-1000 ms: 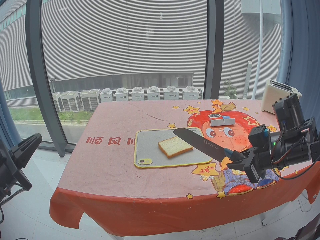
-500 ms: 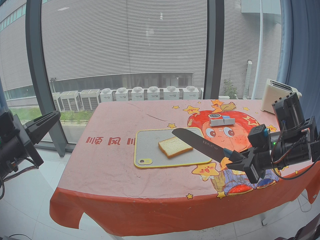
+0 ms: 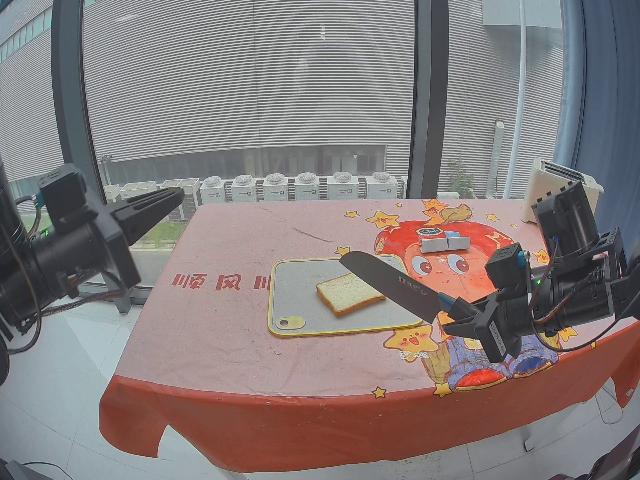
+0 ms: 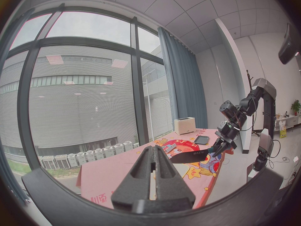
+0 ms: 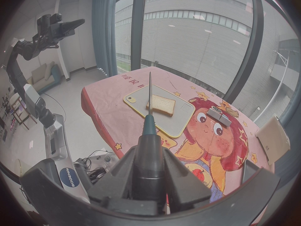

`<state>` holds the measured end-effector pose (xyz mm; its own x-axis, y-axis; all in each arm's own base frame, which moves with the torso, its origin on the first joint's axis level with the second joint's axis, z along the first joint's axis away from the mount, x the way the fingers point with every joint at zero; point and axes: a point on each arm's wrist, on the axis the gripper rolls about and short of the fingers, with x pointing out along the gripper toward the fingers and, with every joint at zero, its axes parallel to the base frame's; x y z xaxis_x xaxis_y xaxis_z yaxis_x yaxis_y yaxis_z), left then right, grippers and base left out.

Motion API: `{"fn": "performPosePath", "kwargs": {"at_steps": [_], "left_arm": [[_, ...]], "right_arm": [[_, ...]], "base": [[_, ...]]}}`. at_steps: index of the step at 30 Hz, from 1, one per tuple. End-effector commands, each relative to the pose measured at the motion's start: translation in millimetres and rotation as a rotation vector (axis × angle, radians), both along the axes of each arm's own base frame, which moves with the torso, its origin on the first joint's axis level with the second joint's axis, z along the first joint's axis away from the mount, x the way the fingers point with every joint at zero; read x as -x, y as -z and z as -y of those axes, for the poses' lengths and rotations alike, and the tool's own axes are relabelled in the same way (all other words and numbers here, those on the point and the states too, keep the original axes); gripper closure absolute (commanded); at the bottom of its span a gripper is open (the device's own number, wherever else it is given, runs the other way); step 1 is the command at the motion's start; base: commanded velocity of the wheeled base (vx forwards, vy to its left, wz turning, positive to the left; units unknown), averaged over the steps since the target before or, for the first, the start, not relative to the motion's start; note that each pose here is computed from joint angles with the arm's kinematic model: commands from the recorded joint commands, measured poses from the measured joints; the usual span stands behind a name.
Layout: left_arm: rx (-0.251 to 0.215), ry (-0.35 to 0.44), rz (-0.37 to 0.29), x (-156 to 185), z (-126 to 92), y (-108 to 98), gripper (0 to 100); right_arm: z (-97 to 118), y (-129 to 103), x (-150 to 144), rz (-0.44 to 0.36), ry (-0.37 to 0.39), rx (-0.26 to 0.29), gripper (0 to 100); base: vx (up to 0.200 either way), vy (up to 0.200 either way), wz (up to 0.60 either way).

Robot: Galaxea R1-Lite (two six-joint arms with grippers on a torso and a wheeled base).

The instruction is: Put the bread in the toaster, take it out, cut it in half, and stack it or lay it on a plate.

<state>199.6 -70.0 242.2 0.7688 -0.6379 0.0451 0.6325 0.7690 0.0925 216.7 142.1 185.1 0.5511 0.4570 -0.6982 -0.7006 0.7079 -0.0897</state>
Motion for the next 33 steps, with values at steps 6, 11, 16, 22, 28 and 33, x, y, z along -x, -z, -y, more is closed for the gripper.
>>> {"fn": "performPosePath", "kwargs": {"at_steps": [6, 11, 16, 22, 28, 33], "left_arm": [[0.006, 0.081, -0.01, -49.6, 47.8, -9.4, 100], [0.0, 0.121, -0.004, -67.4, 79.3, -6.2, 100], [-0.005, 0.168, -0.019, -72.6, 100.9, -0.8, 100], [0.035, 0.16, 0.051, -102.4, 135.7, 30.3, 100], [0.031, 0.142, 0.017, -122.5, 149.1, 39.9, 100], [0.024, 0.147, -0.042, -127.4, 155.2, 35.6, 100]], "right_arm": [[-8.1, 6.4, -8.0, -0.031, 0.03, -0.01, 100], [-8.1, 7.1, -7.4, -0.04, 0.039, -0.012, 100], [-12.9, 6.8, -5.1, -0.036, 0.022, -0.012, 100], [-20.4, 10.7, -14.5, -0.036, 0.061, 0.004, 100], [-23.0, 8.0, -13.6, -0.029, 0.076, -0.001, 100], [-23.9, 10.8, -13.5, -0.037, 0.076, 0.008, 100]], "base": [[0.0, 0.0, 0.0], [0.0, 0.0, 0.0], [0.0, 0.0, 0.0], [0.0, 0.0, 0.0], [0.0, 0.0, 0.0], [0.0, 0.0, 0.0]]}}
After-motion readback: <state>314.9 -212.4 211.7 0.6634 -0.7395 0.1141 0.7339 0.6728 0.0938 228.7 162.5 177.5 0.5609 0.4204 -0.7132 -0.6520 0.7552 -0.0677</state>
